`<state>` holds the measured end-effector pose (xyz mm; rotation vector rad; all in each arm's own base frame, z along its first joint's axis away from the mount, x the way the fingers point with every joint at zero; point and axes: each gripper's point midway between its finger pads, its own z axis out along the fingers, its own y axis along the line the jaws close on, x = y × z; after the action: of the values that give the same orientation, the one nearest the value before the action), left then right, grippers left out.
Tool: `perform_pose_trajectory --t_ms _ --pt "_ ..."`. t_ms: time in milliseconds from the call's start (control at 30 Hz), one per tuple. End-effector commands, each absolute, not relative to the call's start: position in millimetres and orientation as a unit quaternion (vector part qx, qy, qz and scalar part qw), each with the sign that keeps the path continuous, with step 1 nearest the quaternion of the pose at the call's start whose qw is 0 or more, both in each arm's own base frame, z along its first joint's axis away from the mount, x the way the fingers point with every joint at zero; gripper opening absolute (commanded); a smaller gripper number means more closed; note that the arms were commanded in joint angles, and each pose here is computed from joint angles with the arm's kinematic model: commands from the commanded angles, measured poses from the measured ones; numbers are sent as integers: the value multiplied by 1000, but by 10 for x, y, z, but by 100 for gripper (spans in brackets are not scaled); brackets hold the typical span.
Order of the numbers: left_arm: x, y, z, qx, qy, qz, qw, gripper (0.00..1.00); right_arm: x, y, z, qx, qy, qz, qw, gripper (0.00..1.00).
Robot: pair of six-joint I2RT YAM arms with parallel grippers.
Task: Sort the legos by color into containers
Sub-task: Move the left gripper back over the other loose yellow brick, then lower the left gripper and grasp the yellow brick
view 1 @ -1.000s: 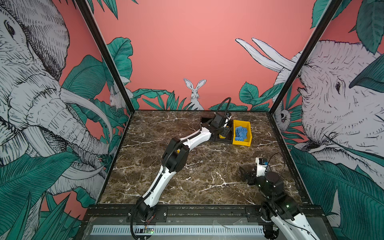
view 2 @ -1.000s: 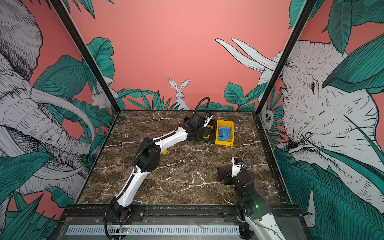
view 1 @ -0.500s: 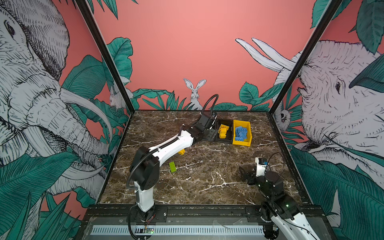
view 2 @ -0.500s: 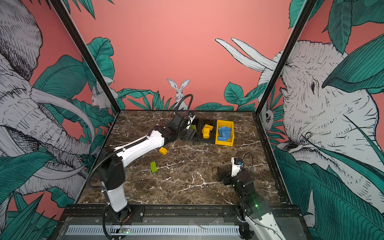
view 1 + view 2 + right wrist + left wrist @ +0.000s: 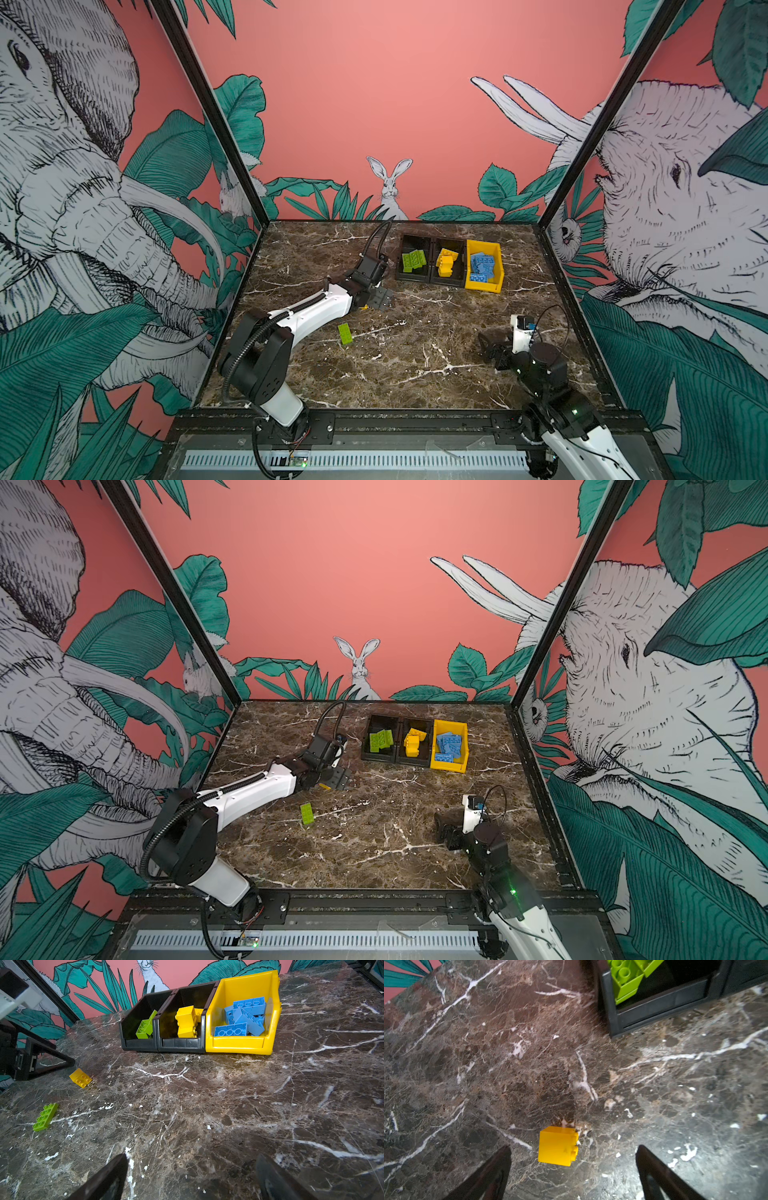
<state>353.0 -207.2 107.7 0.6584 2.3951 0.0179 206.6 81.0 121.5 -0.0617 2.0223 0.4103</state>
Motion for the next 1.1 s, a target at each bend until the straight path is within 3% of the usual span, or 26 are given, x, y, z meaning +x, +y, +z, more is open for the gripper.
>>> perform_pose_trajectory --t_ms 0,233,667,1067 --pt "3559 -2159 1053 268 906 -6 329 94 2090 821 1231 -26 835 174 522 95" --pt "3596 -2021 716 248 927 -8 282 90 2095 816 1215 -23 837 172 519 95" --pt "3609 -1773 452 214 942 9 260 90 2114 820 1194 -24 841 169 513 95" --pt "3592 -1820 315 218 945 -8 243 73 2125 817 1190 -22 843 167 511 95"
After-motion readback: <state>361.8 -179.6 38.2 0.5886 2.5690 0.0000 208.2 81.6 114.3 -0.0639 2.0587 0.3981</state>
